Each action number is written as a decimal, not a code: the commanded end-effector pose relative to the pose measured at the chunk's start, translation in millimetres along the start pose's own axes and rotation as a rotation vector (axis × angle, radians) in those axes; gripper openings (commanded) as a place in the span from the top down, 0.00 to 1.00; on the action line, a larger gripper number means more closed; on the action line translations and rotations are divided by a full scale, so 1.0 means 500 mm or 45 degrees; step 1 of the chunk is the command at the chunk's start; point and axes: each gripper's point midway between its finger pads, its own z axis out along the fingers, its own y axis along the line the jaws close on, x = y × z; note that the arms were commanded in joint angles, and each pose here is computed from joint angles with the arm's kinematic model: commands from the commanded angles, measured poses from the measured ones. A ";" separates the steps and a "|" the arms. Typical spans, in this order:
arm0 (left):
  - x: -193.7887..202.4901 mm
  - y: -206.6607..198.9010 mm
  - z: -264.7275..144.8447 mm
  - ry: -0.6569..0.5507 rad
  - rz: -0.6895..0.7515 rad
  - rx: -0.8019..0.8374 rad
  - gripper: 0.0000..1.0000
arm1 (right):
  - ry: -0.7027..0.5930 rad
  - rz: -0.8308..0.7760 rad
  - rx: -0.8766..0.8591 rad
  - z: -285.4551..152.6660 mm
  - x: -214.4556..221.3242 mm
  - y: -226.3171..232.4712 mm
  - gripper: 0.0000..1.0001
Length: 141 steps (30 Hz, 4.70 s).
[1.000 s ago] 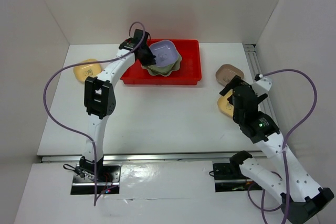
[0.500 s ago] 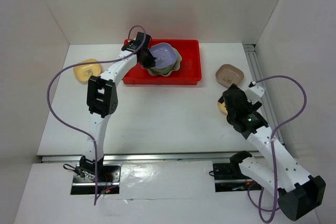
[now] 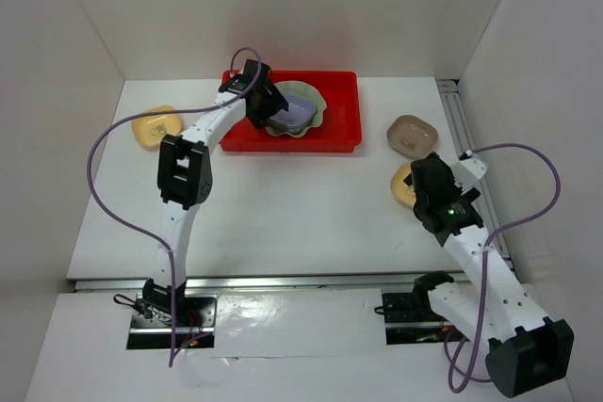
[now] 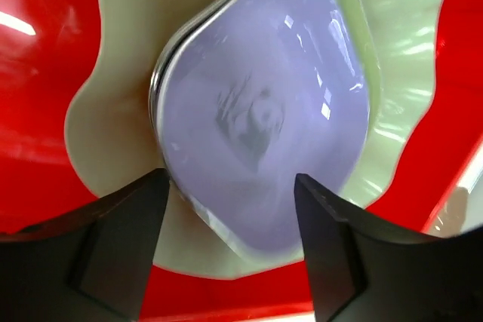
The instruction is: Place the plates into the plastic bin on the countertop
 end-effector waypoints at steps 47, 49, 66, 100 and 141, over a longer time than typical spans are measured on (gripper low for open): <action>-0.037 0.090 -0.656 -0.394 0.303 0.295 0.01 | 0.396 -0.079 0.115 0.191 0.145 -0.059 1.00; -0.039 0.099 -0.655 -0.385 0.293 0.281 0.01 | 0.403 -0.062 0.011 0.168 0.123 -0.017 1.00; -0.042 0.186 -0.652 -0.367 0.305 0.157 0.01 | 0.232 0.063 -0.956 0.004 -0.104 0.563 1.00; -0.058 0.341 -0.541 -0.201 0.168 -0.010 0.01 | 0.309 0.135 -0.551 0.151 0.217 0.871 0.52; -0.380 0.552 -0.118 -0.247 0.059 -0.453 0.01 | 0.407 -0.545 -1.316 -0.207 0.268 0.497 0.00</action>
